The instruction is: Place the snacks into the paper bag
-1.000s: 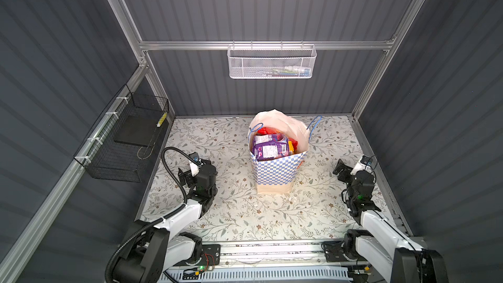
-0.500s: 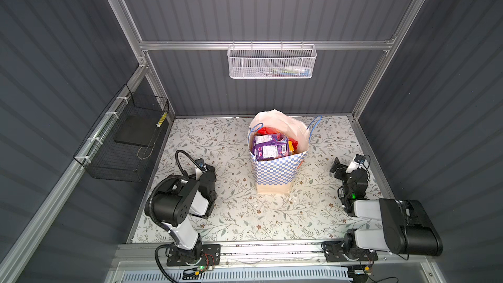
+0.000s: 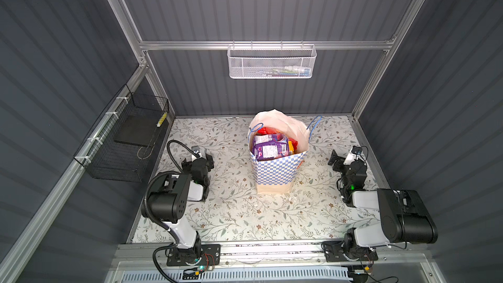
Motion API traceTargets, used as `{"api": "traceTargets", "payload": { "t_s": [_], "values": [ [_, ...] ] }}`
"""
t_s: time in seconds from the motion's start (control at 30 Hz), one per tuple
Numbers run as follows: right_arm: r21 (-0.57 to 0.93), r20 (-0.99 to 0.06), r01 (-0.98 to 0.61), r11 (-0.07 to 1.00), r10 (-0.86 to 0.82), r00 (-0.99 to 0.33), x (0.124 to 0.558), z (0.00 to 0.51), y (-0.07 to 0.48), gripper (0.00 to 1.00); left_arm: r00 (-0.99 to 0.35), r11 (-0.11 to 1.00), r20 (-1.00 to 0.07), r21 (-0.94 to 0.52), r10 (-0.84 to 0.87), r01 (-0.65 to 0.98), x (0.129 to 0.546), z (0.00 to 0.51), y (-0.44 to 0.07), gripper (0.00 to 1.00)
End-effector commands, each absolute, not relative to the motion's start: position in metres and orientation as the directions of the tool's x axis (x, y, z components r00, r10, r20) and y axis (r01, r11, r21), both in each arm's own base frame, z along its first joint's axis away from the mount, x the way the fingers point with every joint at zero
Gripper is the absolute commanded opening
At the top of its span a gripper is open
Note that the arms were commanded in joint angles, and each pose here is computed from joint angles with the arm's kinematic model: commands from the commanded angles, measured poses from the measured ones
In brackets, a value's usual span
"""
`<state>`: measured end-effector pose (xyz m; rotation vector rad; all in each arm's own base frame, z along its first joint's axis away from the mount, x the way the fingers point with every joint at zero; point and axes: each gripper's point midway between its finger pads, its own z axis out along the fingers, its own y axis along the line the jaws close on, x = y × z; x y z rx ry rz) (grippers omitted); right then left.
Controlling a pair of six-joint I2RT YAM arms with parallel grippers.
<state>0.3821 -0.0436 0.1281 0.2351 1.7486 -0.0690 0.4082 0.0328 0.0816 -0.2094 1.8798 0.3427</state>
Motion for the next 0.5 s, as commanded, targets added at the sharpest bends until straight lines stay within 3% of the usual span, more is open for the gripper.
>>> {"api": "traceTargets", "payload": {
  "t_s": [0.0, 0.47],
  "values": [
    [0.064, -0.967, 0.129, 0.99, 0.093, -0.237, 0.3862, 0.1186, -0.0336, 0.99, -0.356, 0.961, -0.935, 0.104, 0.006, -0.257, 0.4095, 0.0715, 0.0218, 1.0],
    [0.061, -0.971, 0.124, 0.99, 0.088, -0.224, 0.3842, 0.1207, -0.0327, 0.99, -0.383, 0.97, -0.924, 0.101, 0.009, -0.221, 0.4122, 0.0677, 0.016, 1.0]
  ]
}}
